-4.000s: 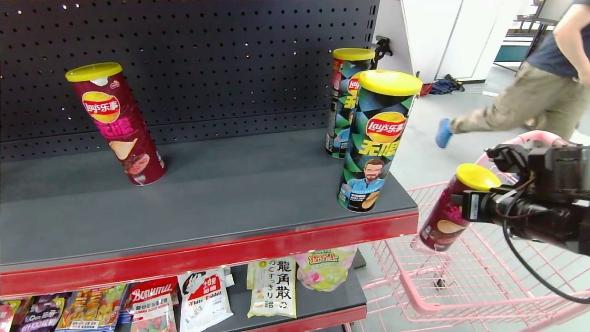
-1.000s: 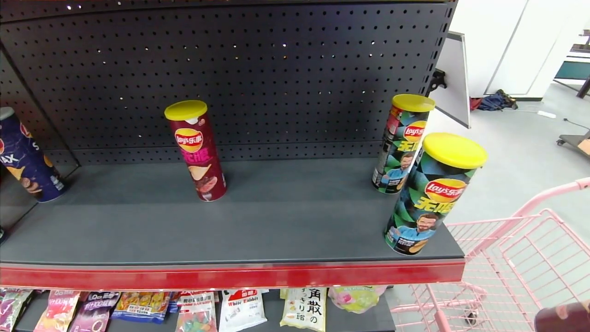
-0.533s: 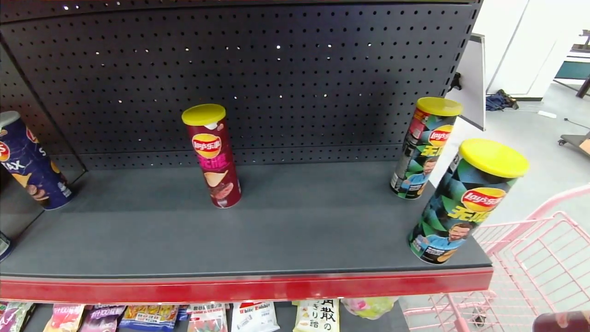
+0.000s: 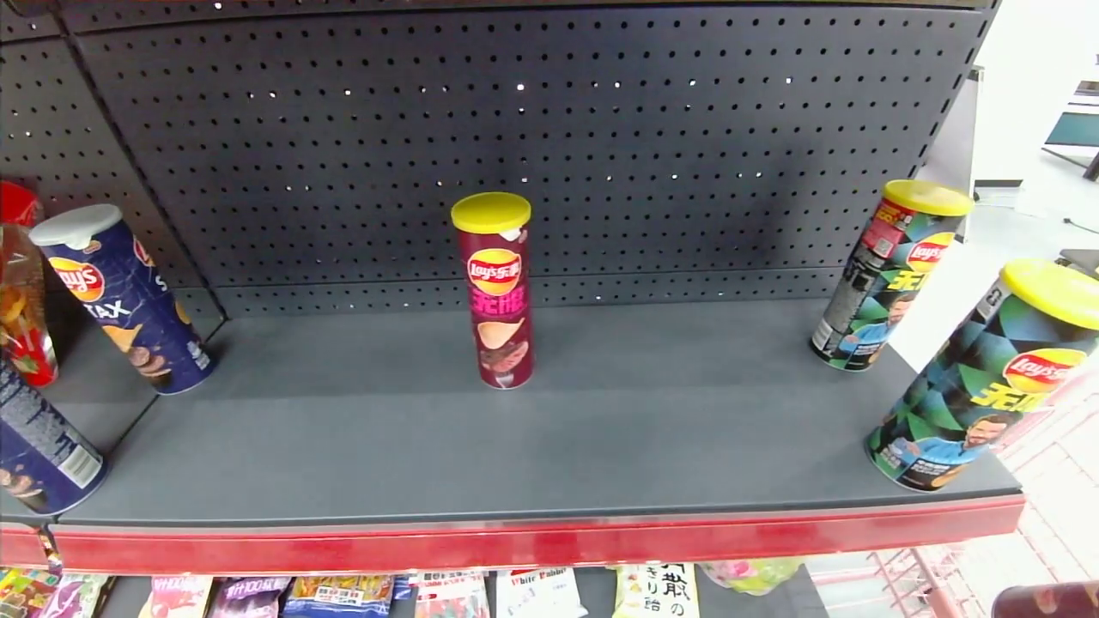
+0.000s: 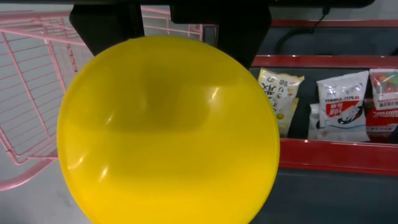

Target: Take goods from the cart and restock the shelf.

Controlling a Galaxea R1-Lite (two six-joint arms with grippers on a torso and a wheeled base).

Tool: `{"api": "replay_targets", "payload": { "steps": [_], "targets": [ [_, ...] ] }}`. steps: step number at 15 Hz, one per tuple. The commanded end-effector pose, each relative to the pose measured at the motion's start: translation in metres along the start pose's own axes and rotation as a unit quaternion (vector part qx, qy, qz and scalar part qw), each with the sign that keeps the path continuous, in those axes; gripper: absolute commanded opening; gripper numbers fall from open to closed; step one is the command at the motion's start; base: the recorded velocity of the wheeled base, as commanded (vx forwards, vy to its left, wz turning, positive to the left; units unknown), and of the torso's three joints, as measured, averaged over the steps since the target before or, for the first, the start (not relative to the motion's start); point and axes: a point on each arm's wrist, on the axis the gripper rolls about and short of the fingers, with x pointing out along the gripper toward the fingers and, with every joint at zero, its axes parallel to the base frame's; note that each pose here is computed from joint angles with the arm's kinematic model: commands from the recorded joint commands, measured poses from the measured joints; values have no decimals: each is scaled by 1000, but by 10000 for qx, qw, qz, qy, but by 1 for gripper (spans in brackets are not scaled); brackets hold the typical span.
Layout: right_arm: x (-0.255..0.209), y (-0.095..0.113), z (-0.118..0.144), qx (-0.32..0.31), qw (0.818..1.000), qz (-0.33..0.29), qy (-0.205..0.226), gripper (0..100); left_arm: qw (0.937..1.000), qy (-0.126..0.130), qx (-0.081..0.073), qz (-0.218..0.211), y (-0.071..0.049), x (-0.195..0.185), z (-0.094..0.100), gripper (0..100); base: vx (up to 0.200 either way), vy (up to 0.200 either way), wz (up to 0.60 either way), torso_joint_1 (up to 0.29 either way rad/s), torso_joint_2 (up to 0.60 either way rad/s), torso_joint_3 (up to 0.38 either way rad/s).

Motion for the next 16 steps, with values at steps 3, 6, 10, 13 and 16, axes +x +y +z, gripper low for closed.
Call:
{"api": "replay_targets", "payload": {
  "steps": [3,6,10,13,16],
  "targets": [
    [0,0,0,-3,10000,1,1,0,10000,-1,-2,3,0,0,0,100,0,133,0,2,0,0],
    [-2,0,1,6,10000,-22,-65,0,10000,7,-17,3,0,0,0,100,0,0,0,0,0,0],
    [-7,-1,1,-14,9996,52,-281,0,10000,22,-2,3,0,0,0,100,0,0,0,0,0,0],
    [-14,0,-6,-23,9984,364,-436,0,9999,145,0,-43,0,2,0,100,0,0,0,0,0,0],
    [-16,2,-11,-3,9969,790,33,0,9995,152,4,-274,-1,2,1,100,0,0,0,0,0,0]
  ]
}}
